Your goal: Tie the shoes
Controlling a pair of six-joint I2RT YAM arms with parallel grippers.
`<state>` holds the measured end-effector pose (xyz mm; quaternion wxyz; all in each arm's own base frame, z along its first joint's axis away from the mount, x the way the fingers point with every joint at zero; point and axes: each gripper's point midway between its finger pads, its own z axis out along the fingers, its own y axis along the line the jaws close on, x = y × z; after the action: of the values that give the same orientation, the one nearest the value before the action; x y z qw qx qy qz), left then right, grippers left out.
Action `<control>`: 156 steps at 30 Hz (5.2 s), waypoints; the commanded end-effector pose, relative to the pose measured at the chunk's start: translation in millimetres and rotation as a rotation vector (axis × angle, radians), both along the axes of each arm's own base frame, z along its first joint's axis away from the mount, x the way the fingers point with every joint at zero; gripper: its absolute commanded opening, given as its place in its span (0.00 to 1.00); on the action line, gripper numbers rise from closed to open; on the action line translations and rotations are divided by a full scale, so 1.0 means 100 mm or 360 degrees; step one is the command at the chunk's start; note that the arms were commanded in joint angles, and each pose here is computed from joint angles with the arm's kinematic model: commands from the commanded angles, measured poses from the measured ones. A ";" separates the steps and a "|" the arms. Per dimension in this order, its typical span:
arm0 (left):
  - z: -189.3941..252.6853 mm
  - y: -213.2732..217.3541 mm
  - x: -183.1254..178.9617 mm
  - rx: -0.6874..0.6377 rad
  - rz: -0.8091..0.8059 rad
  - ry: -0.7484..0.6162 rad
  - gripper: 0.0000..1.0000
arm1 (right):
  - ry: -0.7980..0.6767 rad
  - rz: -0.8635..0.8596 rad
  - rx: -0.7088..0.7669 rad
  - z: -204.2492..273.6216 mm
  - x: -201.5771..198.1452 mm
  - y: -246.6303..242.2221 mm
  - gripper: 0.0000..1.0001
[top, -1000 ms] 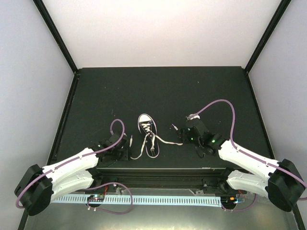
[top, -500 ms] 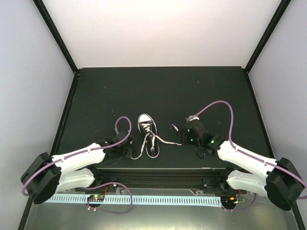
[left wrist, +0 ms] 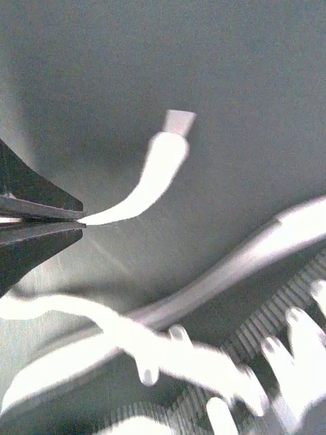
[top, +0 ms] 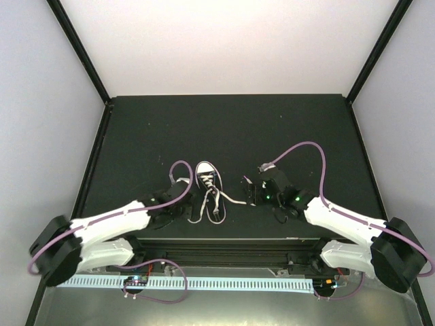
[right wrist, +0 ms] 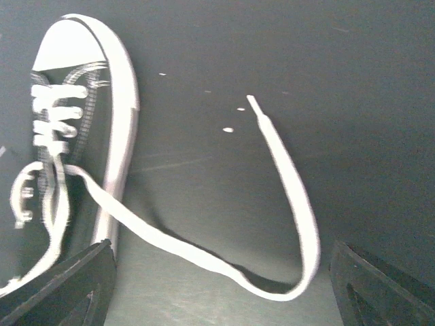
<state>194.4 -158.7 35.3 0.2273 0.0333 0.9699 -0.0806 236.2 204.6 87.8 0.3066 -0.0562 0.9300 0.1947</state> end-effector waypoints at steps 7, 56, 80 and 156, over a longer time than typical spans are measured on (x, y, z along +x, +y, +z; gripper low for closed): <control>1.42 -0.59 0.10 -0.0698 -0.0516 -0.0786 0.02 | -0.0078 0.0523 0.0770 0.97 -0.06 0.99 0.95; 1.55 -0.90 -0.19 -0.1015 -0.0853 -0.0841 0.02 | 0.0449 0.0790 0.1285 1.21 -0.50 1.64 0.38; 1.14 -0.76 0.02 -0.0857 -0.0613 -0.0788 0.49 | 0.0130 0.0673 0.1044 1.56 -0.29 1.45 0.02; 1.03 -0.85 0.99 -0.0776 -0.0829 0.0160 0.02 | 0.0343 0.0152 -0.0468 -0.82 0.40 -0.09 0.35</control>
<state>294.3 -237.2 129.7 0.1566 0.2047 0.9009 -0.3492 272.1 193.5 16.2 0.1810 -0.1086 0.9715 0.1075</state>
